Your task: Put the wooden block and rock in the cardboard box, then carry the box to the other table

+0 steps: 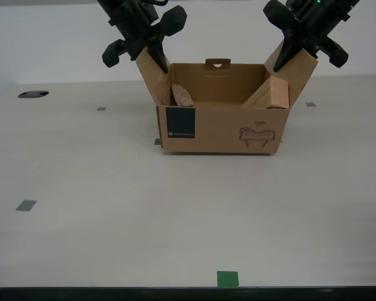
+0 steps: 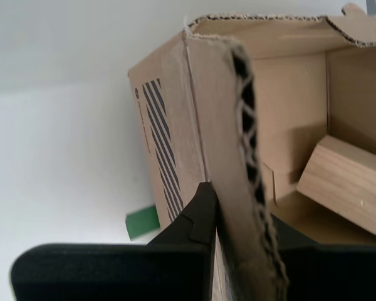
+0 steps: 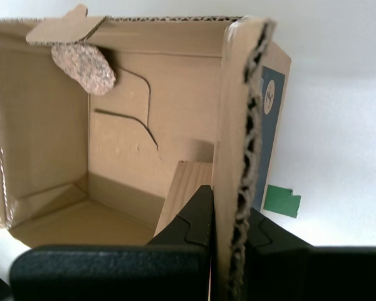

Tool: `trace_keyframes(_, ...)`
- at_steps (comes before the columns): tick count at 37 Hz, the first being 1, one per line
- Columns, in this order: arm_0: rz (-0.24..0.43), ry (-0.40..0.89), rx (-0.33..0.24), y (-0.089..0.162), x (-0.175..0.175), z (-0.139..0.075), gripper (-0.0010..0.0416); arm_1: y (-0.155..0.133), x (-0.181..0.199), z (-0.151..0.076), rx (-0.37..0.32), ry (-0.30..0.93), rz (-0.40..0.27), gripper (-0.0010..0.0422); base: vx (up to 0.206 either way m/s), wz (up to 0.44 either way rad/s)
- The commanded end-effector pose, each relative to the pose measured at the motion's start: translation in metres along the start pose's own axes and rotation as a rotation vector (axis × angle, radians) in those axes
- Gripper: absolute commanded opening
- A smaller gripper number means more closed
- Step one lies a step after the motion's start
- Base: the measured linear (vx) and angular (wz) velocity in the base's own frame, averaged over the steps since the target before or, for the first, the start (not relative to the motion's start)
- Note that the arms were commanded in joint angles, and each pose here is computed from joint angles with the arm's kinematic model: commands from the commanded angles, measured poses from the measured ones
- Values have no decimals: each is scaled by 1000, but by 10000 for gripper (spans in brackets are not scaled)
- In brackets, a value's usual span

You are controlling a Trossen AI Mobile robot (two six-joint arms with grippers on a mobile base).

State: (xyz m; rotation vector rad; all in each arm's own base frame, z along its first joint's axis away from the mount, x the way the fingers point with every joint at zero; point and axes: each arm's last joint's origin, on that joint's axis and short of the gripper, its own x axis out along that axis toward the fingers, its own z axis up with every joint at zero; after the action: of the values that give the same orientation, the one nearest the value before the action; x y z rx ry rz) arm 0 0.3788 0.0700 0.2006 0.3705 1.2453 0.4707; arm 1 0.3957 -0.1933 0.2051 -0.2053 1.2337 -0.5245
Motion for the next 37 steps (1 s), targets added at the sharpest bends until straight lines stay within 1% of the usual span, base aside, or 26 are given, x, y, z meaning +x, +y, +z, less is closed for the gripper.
trace_keyframes(1, 16, -14, -3, 6, -7, 0, -1, -4, -6, -3, 2, 29, -57, -2, 0, 0)
trace_keyframes(3, 19, -22, -6, 9, -11, -1, -1, -6, -9, -3, 2, 36, -71, -2, 0, 0)
trace_keyframes(8, 30, -50, -6, 21, -23, -2, -1, -10, -19, -3, 12, 18, -76, -2, 0, 0)
trace_keyframes(17, 40, -81, -20, 36, -46, -8, -1, -15, -35, -7, 18, 25, -74, -1, 0, 0)
trace_keyframes(25, 46, -109, -36, 44, -61, -12, -1, -20, -44, -10, 25, 25, -75, -1, 0, 0)
trace_keyframes(37, 44, -101, -38, 49, -73, -19, -1, -27, -53, -16, 26, 45, -75, -1, -25, 0)
